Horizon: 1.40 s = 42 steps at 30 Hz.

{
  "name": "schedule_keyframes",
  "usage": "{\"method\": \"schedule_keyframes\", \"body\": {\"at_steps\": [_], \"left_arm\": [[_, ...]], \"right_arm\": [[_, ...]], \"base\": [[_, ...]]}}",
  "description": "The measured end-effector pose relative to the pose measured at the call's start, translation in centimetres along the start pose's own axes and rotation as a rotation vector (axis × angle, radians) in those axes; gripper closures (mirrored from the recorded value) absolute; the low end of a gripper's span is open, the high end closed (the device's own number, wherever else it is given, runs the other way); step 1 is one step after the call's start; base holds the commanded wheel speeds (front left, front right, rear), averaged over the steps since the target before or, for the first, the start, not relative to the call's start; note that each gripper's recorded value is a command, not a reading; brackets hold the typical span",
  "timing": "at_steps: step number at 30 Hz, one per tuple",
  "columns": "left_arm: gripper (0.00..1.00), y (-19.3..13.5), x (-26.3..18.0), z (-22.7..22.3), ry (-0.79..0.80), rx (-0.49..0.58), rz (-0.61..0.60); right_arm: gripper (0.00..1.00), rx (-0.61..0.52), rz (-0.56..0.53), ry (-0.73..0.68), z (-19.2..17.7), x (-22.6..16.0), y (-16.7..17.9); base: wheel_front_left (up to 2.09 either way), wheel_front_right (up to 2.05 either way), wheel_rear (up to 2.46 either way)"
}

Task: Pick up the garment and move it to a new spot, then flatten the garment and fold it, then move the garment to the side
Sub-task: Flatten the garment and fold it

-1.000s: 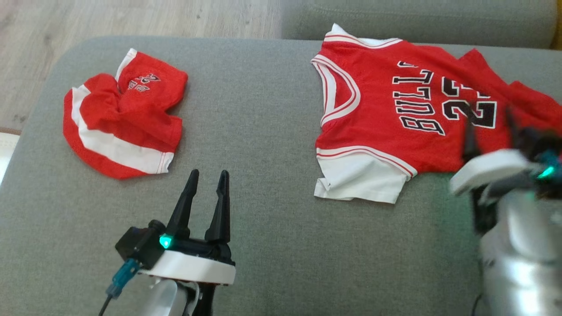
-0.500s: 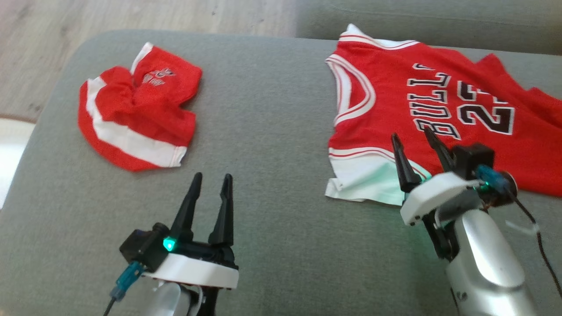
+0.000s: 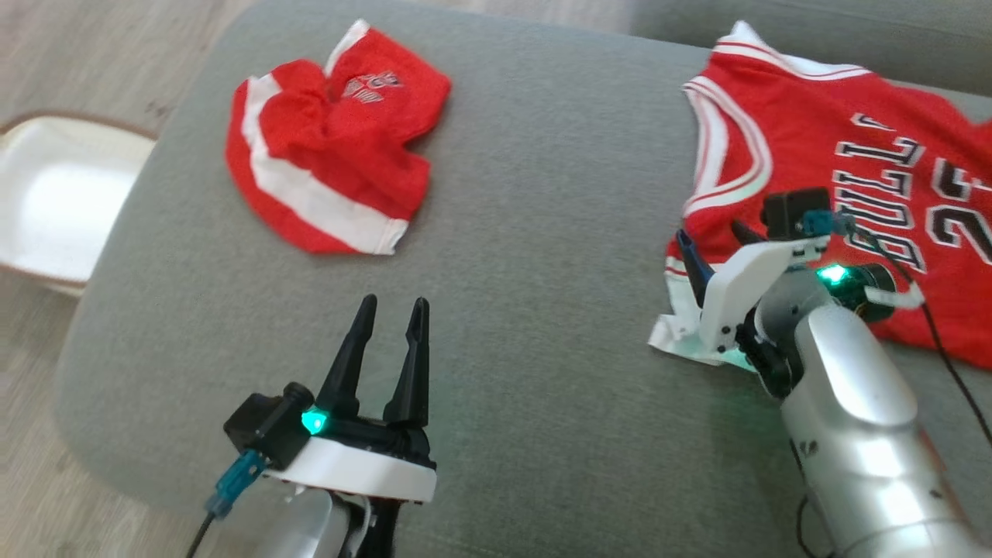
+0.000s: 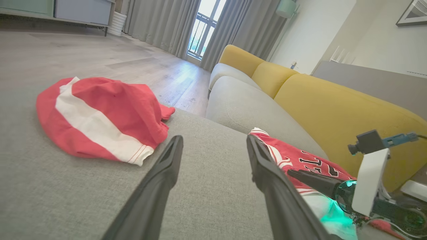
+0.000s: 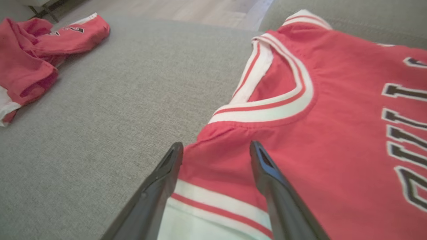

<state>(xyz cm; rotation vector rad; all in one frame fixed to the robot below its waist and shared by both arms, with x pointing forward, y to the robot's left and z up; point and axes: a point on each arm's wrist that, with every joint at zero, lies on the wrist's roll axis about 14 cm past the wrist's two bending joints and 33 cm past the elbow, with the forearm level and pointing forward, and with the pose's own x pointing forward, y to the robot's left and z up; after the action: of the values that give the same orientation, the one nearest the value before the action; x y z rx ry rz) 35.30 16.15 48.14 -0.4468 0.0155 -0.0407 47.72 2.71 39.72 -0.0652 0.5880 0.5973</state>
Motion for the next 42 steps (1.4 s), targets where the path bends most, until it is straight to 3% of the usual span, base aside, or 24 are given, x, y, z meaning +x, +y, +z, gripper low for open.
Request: {"method": "schedule_keyframes", "body": {"at_steps": [8, 9, 10, 11, 19, 30, 31, 32, 42], "left_arm": [[0.0, 1.3, -0.5, 0.3, -0.006, -0.006, 0.05], [0.0, 1.5, -0.6, 0.3, -0.004, -0.007, 0.056], [0.0, 1.6, -0.6, 0.2, -0.002, -0.011, 0.062], [0.0, 1.8, -0.7, 0.1, 0.001, -0.012, 0.067], [0.0, 2.1, -0.6, 0.1, 0.005, -0.013, 0.08], [0.0, 2.2, -0.9, 0.3, 0.001, -0.014, 0.088], [0.0, 2.3, -1.0, 0.3, 0.0, -0.014, 0.089], [0.0, 2.3, -1.0, 0.4, -0.002, -0.014, 0.089], [0.0, 1.6, -0.3, 0.7, -0.015, -0.009, 0.055]], "right_arm": [[0.0, -0.004, 0.028, 0.143, -1.3, 2.9, 0.9], [0.1, -0.008, 0.027, 0.149, -1.1, 3.2, 0.8], [0.91, -0.007, 0.026, 0.154, -1.0, 3.5, 0.8], [1.0, -0.013, 0.028, 0.157, -0.9, 3.8, 0.8], [1.0, 0.028, 0.062, 0.078, 0.7, 5.2, 1.5], [1.0, 0.03, 0.077, -0.183, 9.5, 6.4, 2.2], [0.34, 0.014, 0.072, -0.184, 9.5, 6.4, 2.1], [0.0, -0.004, 0.067, -0.169, 9.3, 6.5, 2.1], [0.0, -0.077, 0.027, -0.132, 8.0, 5.0, 0.5]], "base": [[0.0, 0.0, 0.0], [0.0, 0.0, 0.0], [0.0, 0.0, 0.0], [0.0, 0.0, 0.0], [0.0, 0.0, 0.0], [0.0, 0.0, 0.0], [0.0, 0.0, 0.0], [0.0, 0.0, 0.0], [0.0, 0.0, 0.0]]}}
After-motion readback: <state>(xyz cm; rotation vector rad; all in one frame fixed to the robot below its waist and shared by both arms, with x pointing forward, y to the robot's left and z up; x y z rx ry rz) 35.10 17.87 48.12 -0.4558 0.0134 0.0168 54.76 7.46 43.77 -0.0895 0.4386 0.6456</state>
